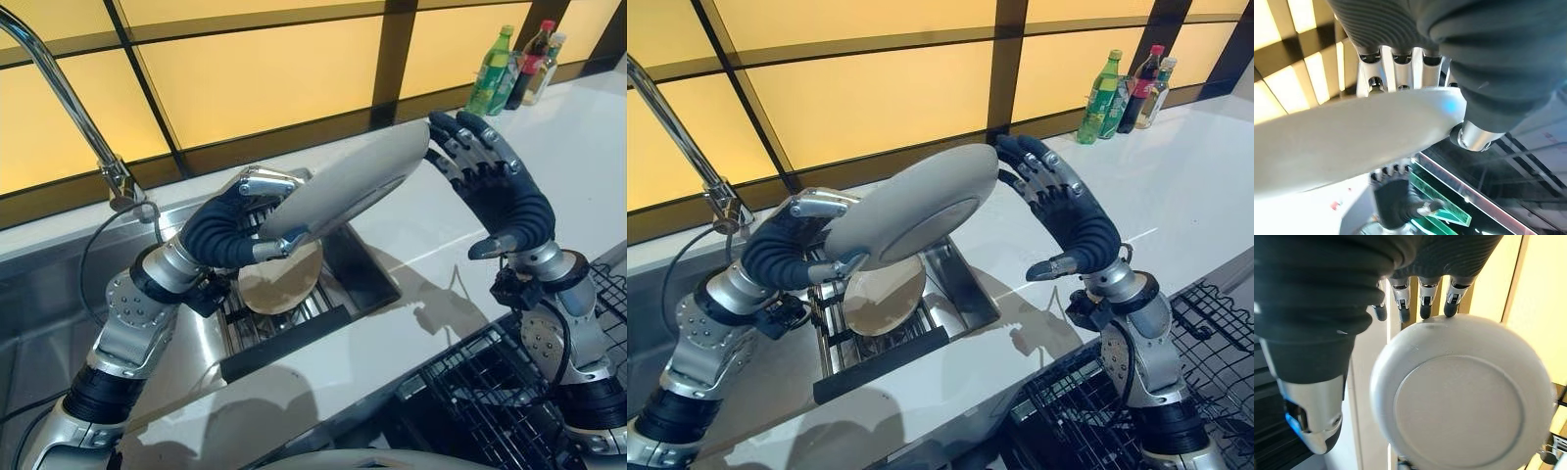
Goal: Pick up plates and place into dishwasher.
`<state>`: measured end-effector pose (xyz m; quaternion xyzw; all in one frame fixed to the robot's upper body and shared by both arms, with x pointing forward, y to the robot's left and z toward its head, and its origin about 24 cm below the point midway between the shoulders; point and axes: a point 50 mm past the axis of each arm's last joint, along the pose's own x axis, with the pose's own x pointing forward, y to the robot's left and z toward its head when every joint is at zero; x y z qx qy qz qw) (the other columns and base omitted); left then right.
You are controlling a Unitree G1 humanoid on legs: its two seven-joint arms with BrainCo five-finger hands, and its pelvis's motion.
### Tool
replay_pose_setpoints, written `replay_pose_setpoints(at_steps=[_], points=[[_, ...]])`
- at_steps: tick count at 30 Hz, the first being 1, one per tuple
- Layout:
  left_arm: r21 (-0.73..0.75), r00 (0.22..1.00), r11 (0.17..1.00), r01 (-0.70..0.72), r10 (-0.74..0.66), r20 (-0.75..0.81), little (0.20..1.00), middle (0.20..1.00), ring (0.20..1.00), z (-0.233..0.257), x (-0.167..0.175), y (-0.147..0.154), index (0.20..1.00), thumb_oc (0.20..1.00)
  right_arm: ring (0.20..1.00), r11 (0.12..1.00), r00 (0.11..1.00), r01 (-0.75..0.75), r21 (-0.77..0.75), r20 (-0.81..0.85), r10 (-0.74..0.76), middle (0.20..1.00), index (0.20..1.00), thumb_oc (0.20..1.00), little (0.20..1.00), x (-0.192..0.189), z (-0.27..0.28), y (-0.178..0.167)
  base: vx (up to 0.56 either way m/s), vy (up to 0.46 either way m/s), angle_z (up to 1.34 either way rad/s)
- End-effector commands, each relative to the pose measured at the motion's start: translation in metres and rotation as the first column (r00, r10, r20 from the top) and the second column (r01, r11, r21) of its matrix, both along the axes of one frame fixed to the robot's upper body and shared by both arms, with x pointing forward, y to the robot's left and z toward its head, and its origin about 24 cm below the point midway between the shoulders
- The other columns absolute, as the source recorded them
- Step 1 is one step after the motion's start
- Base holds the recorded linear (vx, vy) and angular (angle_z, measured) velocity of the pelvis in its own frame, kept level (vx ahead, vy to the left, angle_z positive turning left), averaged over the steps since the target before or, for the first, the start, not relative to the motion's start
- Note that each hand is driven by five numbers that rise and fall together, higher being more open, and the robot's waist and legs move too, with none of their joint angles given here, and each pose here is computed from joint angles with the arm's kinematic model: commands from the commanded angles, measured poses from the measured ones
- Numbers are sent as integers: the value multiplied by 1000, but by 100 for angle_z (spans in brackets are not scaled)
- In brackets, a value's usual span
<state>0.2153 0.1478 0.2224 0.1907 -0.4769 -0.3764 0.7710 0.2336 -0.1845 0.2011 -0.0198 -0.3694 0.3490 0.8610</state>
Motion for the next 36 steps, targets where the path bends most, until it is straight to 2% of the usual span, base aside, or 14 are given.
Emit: replay_pose_setpoints(at_steps=[1,8,16,20,25,27,31,36], points=[[55,992,992,115,-118,45,200,200,200,15,-4,-14,200,200,1000,997,988,-59,-50,138,65,1000,1000,1000,1000,-3,29,12,10,32,0],[85,997,994,69,-72,38,200,200,200,16,-2,-5,200,200,1000,998,990,-9,-56,143,17,1000,1000,1000,1000,-1,31,5,4,28,0],[78,998,997,20,-24,53,200,200,200,17,-3,8,200,200,1000,990,970,131,52,199,-139,1000,1000,1000,1000,-3,37,-18,-4,8,0],[93,998,995,18,-24,57,200,200,200,17,-3,7,200,200,1000,969,930,236,71,273,-247,1000,1000,1000,1000,-7,43,-23,-10,4,4],[78,998,997,-18,14,59,200,200,200,19,-1,14,200,200,1000,924,881,328,196,291,-374,1000,1000,1000,1000,-11,51,-42,0,0,0],[75,998,997,-20,15,59,200,200,200,19,-2,14,200,200,1000,932,892,310,187,282,-353,1000,1000,1000,1000,-13,49,-42,0,0,0],[73,998,997,1,-6,67,200,200,200,21,-3,10,200,200,1000,983,959,160,94,220,-177,1000,1000,1000,1000,-13,40,-23,0,0,0],[66,998,998,17,-21,59,200,200,200,22,1,-1,200,200,1000,998,990,-48,-26,134,51,1000,1000,1000,1000,-5,31,12,0,0,0]])
